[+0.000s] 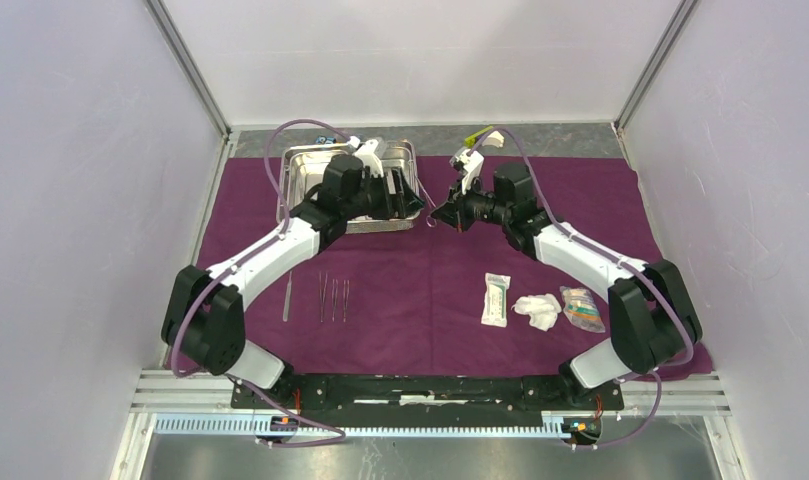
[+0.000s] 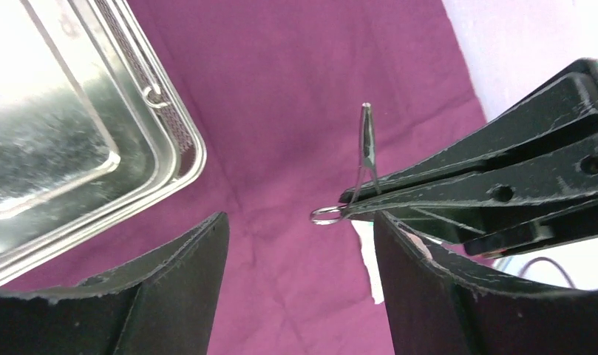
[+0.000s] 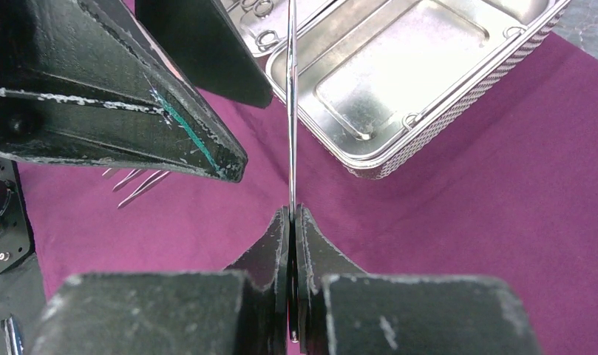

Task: Open and lay out the surgical kit
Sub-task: Place the medical item in the surgical kit.

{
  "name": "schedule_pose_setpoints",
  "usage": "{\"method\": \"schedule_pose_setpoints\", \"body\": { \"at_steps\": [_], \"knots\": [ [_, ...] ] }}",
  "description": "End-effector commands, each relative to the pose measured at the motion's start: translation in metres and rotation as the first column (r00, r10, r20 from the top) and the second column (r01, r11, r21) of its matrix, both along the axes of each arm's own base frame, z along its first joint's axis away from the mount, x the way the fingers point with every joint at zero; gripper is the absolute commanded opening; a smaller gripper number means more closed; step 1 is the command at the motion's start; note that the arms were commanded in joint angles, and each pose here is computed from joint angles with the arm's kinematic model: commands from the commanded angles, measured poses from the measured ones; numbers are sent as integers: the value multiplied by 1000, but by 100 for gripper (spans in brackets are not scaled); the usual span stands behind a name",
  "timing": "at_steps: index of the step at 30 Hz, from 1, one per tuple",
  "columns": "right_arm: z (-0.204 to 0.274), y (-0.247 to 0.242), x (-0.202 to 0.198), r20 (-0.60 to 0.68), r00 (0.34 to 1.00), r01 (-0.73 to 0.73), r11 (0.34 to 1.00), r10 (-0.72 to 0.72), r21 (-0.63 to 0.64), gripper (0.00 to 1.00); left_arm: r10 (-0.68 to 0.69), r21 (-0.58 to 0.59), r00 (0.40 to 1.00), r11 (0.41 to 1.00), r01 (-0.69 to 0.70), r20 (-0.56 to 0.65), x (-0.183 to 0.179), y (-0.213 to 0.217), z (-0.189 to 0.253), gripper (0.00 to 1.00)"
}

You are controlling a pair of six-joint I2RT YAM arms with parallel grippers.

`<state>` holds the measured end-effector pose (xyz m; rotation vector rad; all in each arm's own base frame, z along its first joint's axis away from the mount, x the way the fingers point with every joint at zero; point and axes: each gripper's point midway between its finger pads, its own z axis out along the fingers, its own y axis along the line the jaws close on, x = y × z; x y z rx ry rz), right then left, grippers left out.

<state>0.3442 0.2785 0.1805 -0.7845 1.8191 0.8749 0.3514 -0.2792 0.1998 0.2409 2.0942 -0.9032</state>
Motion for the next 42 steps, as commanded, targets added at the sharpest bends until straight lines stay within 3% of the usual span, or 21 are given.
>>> {"method": "schedule_pose_setpoints", "body": {
  "at_steps": [1,11,31,42],
  "knots": [
    [1,2,7,6,1000,29,999,-29,23,0,5,-179,990,983,-31,-139,-1,-21,23,75],
    [-3,1,2,-15,999,34,999,-34,41,0,17,-232,992,972,-45,-122,15,-31,36,68],
    [-17,2,2,-94,994,61,996,-54,67,0,-14,-245,991,969,-20,-135,21,-46,25,37],
    [-18,0,4,-116,991,76,994,-66,76,0,-18,-222,989,975,-16,-150,22,-49,17,30]
  ]
}}
